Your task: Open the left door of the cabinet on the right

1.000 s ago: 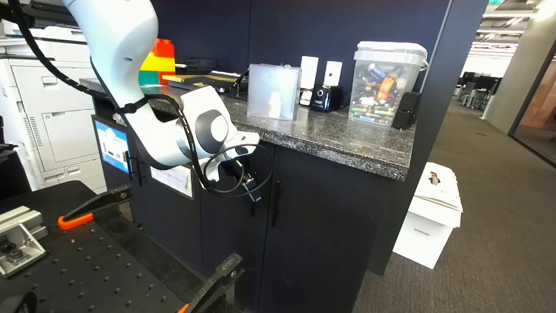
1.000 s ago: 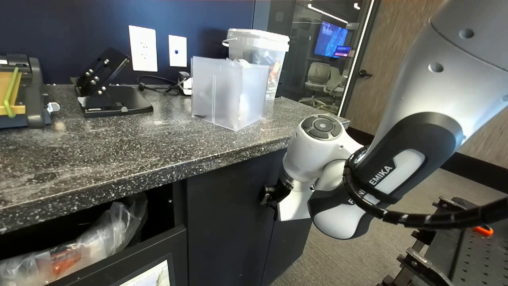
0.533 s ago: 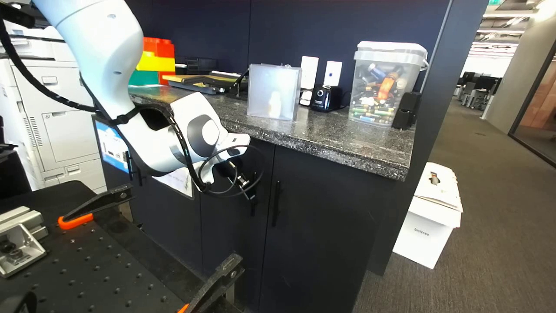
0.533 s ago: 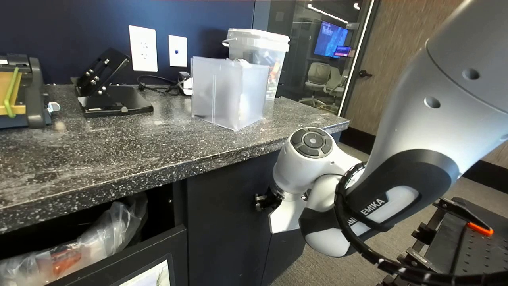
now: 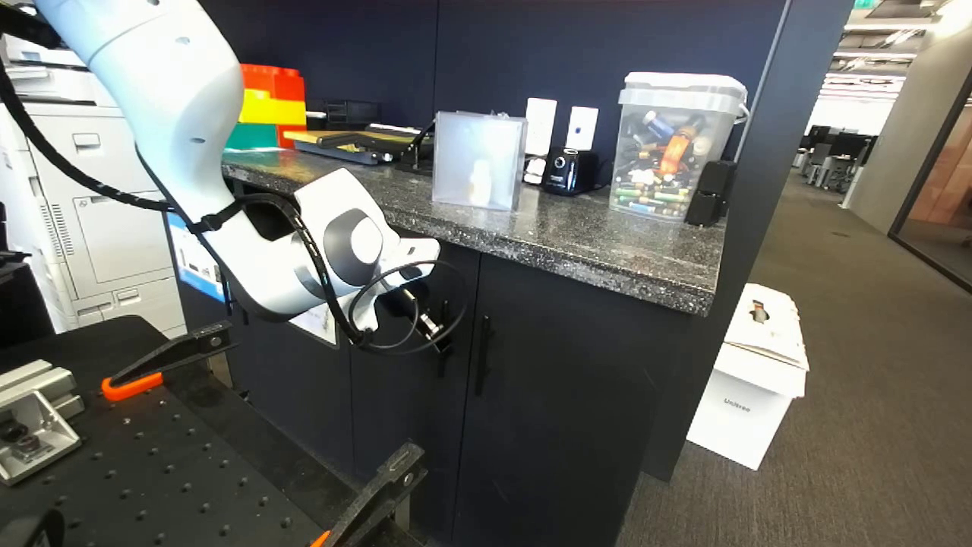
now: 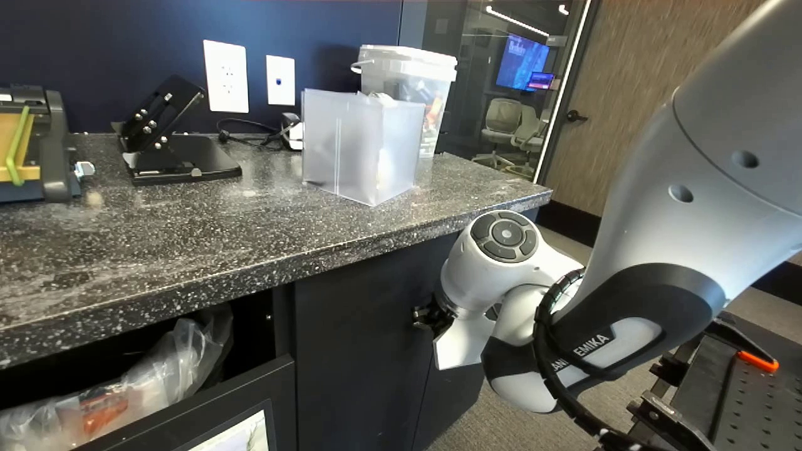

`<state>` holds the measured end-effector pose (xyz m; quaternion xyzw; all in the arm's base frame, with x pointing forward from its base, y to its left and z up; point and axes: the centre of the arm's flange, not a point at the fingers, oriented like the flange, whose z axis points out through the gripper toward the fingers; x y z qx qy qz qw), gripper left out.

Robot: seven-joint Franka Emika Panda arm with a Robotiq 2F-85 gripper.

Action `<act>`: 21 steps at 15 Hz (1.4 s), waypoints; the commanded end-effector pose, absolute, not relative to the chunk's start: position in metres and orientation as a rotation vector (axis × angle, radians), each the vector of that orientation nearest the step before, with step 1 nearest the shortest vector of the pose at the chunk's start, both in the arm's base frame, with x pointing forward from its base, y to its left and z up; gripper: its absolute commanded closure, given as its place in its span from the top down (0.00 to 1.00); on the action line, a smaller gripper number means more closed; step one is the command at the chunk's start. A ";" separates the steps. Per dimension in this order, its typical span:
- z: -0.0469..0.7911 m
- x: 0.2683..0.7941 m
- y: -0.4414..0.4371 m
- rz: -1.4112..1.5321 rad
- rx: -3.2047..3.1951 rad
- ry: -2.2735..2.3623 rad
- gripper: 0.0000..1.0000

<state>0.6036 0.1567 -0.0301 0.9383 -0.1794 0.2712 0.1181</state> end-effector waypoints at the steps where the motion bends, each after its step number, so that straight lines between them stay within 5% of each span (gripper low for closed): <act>1: 0.004 0.577 0.175 0.565 2.749 -0.541 0.04; 10: 0.043 0.493 0.204 0.389 2.827 -0.622 0.04; 21: 0.067 0.489 0.205 0.183 3.020 -0.596 0.04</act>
